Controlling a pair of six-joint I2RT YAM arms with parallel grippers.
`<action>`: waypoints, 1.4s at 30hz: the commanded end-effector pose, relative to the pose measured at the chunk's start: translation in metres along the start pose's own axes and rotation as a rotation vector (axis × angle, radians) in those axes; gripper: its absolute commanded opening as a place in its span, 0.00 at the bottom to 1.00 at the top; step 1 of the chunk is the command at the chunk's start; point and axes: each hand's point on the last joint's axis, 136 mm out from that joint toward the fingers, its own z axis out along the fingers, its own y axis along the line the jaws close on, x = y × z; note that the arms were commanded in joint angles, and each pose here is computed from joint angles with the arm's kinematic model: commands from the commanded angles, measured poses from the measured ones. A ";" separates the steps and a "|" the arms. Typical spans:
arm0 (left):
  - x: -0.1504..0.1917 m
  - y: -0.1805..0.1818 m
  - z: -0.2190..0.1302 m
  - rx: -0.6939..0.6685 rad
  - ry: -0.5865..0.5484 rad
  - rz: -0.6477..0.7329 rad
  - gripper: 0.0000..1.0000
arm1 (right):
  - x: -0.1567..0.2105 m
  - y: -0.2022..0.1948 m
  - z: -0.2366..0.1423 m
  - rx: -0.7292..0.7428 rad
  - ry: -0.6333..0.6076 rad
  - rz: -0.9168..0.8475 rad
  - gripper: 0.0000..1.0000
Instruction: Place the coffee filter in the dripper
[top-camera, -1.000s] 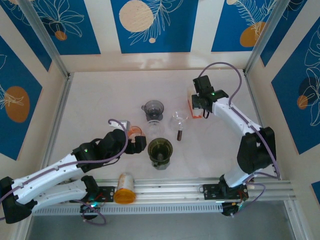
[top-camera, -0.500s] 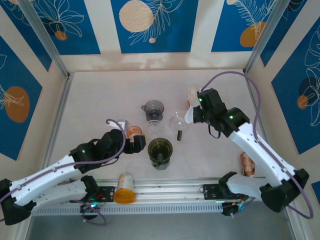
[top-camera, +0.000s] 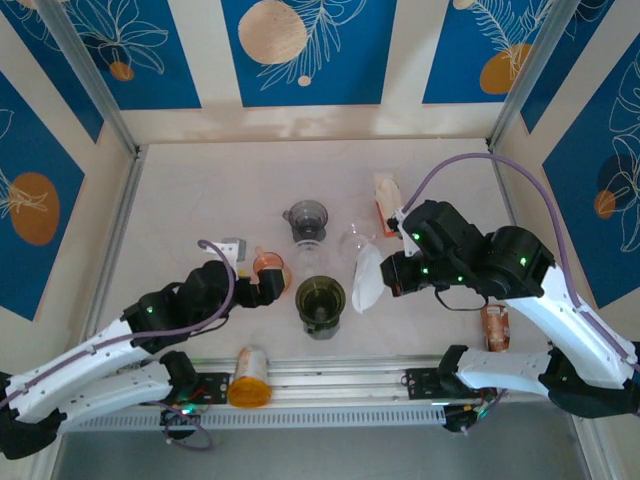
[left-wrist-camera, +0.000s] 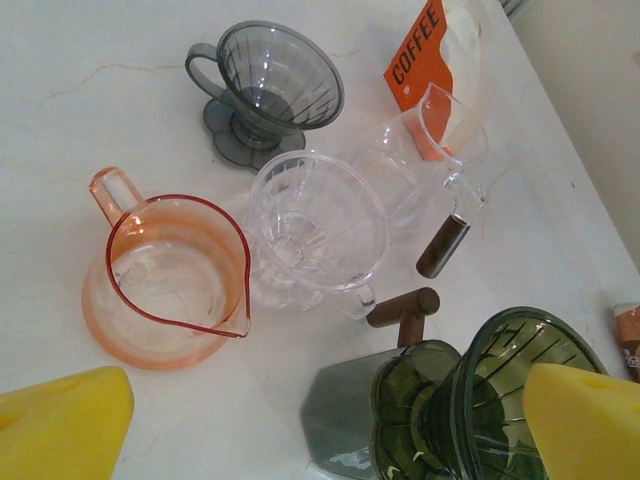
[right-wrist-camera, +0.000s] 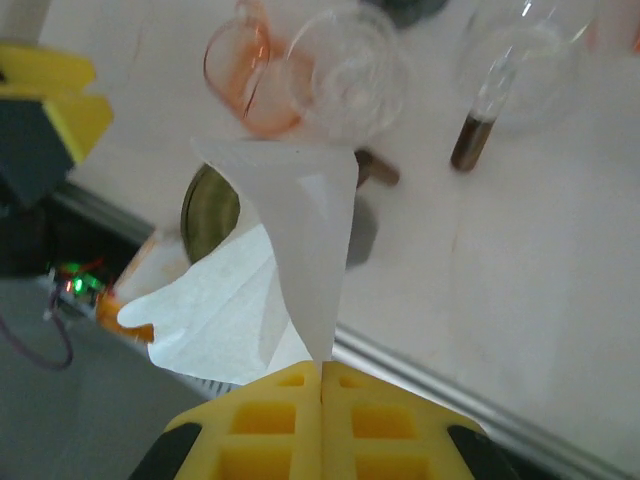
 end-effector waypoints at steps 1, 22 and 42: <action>-0.008 0.003 -0.004 -0.007 -0.026 0.015 1.00 | 0.031 0.012 0.008 -0.018 0.205 0.068 0.00; -0.006 -0.021 -0.009 0.118 0.003 0.023 1.00 | 0.006 0.042 0.068 -0.052 0.412 0.191 0.00; 0.019 -0.066 0.013 0.376 0.165 -0.004 1.00 | -0.009 0.017 0.138 0.209 0.442 0.008 0.00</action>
